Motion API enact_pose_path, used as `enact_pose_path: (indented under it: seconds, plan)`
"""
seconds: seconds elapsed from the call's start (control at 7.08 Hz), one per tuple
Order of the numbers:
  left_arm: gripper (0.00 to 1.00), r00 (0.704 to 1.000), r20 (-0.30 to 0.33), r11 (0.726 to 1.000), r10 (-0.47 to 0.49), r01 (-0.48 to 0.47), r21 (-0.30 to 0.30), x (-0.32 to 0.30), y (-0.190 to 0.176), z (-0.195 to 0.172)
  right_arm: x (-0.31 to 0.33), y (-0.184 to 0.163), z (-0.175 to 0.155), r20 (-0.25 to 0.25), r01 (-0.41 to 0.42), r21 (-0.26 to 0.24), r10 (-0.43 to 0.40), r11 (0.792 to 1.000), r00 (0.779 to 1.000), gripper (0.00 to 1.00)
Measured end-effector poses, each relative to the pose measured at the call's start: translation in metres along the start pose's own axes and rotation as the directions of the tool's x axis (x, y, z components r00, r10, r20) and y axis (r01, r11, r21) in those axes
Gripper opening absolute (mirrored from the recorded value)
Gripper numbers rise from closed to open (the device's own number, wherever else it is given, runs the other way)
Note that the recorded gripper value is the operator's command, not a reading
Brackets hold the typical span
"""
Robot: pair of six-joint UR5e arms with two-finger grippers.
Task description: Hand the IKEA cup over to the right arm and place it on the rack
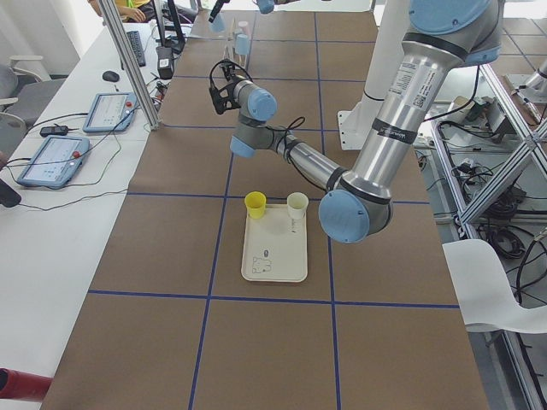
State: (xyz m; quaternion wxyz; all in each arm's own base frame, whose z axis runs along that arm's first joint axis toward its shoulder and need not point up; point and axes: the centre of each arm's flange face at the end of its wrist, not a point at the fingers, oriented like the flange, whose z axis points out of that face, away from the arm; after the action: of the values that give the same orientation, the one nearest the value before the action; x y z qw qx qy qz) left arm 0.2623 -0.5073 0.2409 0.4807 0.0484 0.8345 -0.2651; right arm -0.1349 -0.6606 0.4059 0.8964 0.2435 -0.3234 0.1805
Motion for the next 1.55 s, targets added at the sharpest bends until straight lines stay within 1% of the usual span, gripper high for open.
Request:
enact_pose_path:
  seconds: [0.28,0.57,0.99,1.41,1.55]
  plan:
    - [0.99,1.0,-0.003,1.0,0.0,0.0,0.001,0.001,0.0,-0.001,0.017,0.003,0.018,-0.028,-0.003,-0.034,0.002,0.999,1.0,0.0]
    - [0.99,1.0,-0.005,1.0,0.0,0.0,0.001,0.002,0.001,-0.001,0.021,0.005,0.024,-0.037,-0.006,-0.046,0.005,0.999,0.999,0.0]
    - [0.99,1.0,-0.009,1.0,0.001,-0.001,0.0,0.003,0.002,-0.002,0.019,0.007,0.03,-0.039,-0.005,-0.053,0.003,0.999,0.999,0.0]
    - [0.99,1.0,-0.015,1.0,0.004,-0.004,-0.003,0.006,0.004,-0.003,0.016,0.015,0.036,-0.02,0.004,-0.049,-0.005,0.999,1.0,0.0]
    - [0.99,1.0,-0.018,1.0,0.005,-0.005,-0.005,0.007,0.005,-0.003,0.015,0.016,0.039,-0.021,0.005,-0.053,-0.007,0.999,1.0,0.1]
